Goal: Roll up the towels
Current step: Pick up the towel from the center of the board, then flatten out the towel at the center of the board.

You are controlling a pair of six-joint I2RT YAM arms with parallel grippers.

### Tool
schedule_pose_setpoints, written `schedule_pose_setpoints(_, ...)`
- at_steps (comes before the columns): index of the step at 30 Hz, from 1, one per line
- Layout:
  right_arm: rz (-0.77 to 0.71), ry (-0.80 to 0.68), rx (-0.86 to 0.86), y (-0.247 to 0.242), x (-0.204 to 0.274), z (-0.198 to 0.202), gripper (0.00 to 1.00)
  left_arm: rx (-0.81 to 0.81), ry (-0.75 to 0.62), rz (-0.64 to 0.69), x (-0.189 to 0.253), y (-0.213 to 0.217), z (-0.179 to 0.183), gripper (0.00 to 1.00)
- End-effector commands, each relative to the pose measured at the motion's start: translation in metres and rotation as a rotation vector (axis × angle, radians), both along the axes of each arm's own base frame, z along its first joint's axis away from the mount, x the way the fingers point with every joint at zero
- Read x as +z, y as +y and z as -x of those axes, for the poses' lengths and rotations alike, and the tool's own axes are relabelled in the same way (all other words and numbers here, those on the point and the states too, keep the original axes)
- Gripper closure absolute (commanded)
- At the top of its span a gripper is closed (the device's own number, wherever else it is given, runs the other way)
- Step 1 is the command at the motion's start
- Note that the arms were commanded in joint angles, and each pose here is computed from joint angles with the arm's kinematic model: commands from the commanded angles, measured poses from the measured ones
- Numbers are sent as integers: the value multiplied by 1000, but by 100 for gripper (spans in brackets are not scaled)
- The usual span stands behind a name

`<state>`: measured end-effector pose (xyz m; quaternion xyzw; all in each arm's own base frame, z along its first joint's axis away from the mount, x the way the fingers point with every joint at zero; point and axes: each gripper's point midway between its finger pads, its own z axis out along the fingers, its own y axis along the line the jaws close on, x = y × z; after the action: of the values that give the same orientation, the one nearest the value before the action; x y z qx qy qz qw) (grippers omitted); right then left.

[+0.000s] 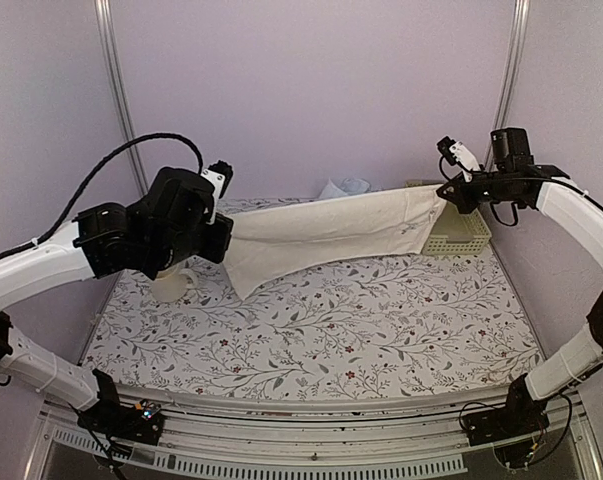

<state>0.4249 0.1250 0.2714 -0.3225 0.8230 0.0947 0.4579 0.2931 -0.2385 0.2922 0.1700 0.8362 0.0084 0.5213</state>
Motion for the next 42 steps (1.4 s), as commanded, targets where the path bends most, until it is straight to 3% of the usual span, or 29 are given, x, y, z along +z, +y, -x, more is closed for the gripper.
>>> schedule_pose_setpoints(1, -17, 8, 2, -7, 6, 30, 98, -11, 50, -8, -11, 15, 16, 100)
schedule_pose_setpoints(6, -44, 88, 79, 1, -19, 74, 98, -198, 119, 68, -32, -10, 52, 100)
schedule_pose_setpoints(10, -92, 59, 153, 7, -1, 121, 98, -334, 142, 71, -34, -36, 92, 100)
schedule_pose_setpoints(13, -131, 25, 216, 13, 19, 156, 97, -345, 145, 78, -26, -41, 104, 100)
schedule_pose_setpoints(16, -134, 1, 194, 9, 24, 163, 98, -263, 117, 54, -23, -28, 94, 100)
schedule_pose_setpoints(19, -95, 43, 132, 2, -2, 145, 98, -198, 129, 42, -36, -12, 69, 100)
schedule_pose_setpoints(25, -15, 221, 20, -6, -89, 69, 97, -188, 250, 197, -94, -5, -7, 100)
schedule_pose_setpoints(27, 14, 254, -30, -10, -113, 34, 91, -131, 305, 167, -122, -1, -37, 98)
schedule_pose_setpoints(30, 51, 300, -95, -14, -135, -12, 74, -4, 373, 41, -153, 8, -76, 69)
schedule_pose_setpoints(33, 11, 308, -103, -10, -122, -17, 61, 41, 372, 11, -148, 2, -89, 57)
schedule_pose_setpoints(37, -10, 308, -40, -6, -108, 22, 50, -7, 383, 29, -143, -15, -56, 49)
schedule_pose_setpoints(40, 46, 353, 59, -8, -129, 74, 52, -52, 486, 51, -165, -21, -15, 56)
schedule_pose_setpoints(42, 96, 372, 110, -12, -143, 103, 56, -65, 572, 58, -183, -20, 14, 67)
